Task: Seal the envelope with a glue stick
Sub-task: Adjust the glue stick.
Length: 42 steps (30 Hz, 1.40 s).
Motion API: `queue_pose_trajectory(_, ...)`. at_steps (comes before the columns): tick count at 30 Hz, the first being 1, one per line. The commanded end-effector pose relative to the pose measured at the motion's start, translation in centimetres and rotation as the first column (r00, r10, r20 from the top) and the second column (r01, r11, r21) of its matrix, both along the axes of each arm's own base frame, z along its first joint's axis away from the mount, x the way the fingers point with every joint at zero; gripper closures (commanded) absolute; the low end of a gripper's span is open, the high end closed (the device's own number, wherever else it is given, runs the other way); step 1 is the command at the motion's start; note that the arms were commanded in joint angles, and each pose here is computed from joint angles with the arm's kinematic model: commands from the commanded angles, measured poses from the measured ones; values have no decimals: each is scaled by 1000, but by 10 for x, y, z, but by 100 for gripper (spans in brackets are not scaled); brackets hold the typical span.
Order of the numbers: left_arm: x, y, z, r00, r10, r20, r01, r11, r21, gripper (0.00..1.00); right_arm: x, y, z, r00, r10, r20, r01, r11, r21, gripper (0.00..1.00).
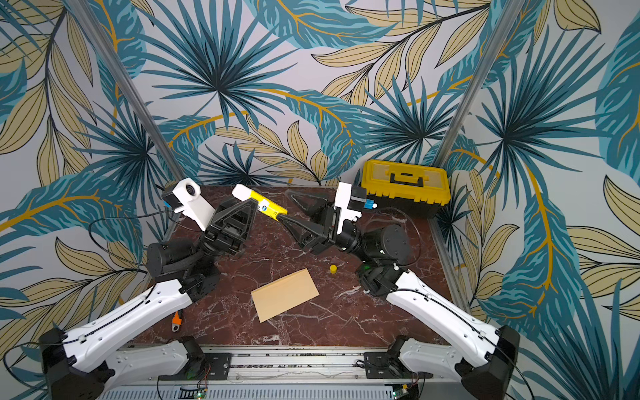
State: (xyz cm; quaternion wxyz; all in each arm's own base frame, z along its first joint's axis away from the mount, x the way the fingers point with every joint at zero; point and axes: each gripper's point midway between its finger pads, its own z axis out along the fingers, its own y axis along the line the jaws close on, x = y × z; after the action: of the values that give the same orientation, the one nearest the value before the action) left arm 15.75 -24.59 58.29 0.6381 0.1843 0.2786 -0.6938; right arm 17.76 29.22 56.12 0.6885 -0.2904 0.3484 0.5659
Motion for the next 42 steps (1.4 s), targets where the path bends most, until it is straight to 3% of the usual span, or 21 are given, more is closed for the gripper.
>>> queue_pose_trajectory(1,-9,11,11,999,-3,36,5,998,-59,82,-9,-5,23,998,48,39,-51,996,67,41)
queue_pose_trajectory(8,-9,11,16,999,1,51,3,998,-70,83,-12,21,26,993,111,31,-112,993,46,42)
queue_pose_trajectory(19,-7,11,17,998,19,58,-15,997,-81,83,-11,34,24,990,141,16,-141,989,36,58)
queue_pose_trajectory(25,-6,11,17,998,22,59,-17,997,-78,83,-11,34,24,989,145,14,-145,989,38,72)
queue_pose_trajectory(42,-10,14,19,996,41,77,-35,996,-82,83,-10,34,21,988,153,-12,-152,988,38,68)
